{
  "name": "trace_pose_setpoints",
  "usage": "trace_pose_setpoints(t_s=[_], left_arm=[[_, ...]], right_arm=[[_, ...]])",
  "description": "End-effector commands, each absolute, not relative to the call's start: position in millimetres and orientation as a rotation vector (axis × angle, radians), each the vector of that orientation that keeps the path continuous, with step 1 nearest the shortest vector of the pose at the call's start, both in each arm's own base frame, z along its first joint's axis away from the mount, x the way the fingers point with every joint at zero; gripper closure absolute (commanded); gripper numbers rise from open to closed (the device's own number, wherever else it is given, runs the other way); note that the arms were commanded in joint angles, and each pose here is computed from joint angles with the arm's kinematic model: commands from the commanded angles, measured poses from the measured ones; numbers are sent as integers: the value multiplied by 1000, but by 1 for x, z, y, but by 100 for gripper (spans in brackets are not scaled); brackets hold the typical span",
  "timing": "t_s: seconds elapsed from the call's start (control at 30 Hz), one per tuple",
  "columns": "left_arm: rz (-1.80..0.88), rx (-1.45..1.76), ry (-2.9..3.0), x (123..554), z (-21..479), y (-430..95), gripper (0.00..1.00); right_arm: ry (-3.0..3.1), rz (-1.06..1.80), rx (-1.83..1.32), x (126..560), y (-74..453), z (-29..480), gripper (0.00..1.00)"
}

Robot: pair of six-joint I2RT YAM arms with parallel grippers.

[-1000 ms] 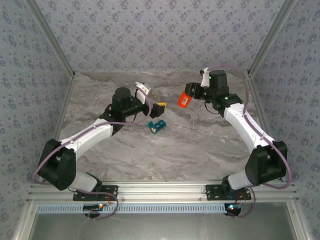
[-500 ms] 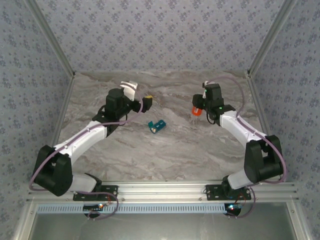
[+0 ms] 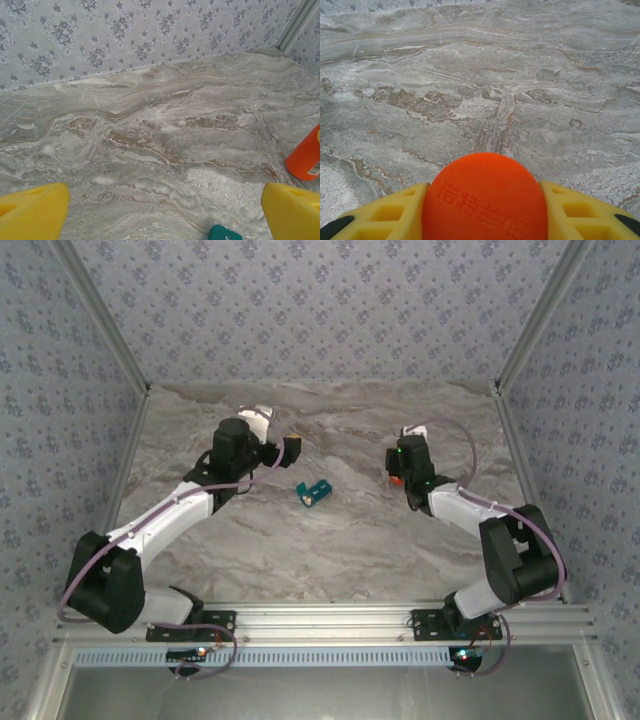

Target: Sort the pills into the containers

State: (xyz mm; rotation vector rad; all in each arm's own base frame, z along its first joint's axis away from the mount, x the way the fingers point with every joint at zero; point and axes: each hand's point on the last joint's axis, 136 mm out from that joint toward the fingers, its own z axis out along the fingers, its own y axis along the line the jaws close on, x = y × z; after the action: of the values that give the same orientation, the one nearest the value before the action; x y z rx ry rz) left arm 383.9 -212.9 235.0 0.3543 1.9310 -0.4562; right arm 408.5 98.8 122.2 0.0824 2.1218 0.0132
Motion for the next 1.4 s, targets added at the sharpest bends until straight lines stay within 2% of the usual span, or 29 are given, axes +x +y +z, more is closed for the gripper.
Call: trace_pose_setpoints(t_s=[0.0,0.17,0.23,0.37,0.43,0.63,0.87,1.13,1.37], left_arm=[[-457,309,1883,388,258,-210,2],[-445,288,1884,389,257,-207,2],[-441,287,1884,389,257,-206,2],[-438,278,1880,389,257,-205,2],[-436,269,1876,390,258,-204,2],[-391,176,1877,396,258,-191,2],[-348,-49,1935,407,236,-152,2],[-404,-62,2011,404,213,-147,2],[-423,-114,2078,405,199,-144,2]], right_arm=[[2044,-39,161,412,91,129,68],[2068,-41,158,409,91,123,51],[2062,-25,154,409,92,128,40],[2024,12,138,412,94,161,26],[1995,39,125,412,95,186,23],[1955,252,43,414,120,259,23],[2109,582,-178,407,192,278,25],[2405,785,-384,384,263,210,31],[2689,654,-548,372,282,121,46]])
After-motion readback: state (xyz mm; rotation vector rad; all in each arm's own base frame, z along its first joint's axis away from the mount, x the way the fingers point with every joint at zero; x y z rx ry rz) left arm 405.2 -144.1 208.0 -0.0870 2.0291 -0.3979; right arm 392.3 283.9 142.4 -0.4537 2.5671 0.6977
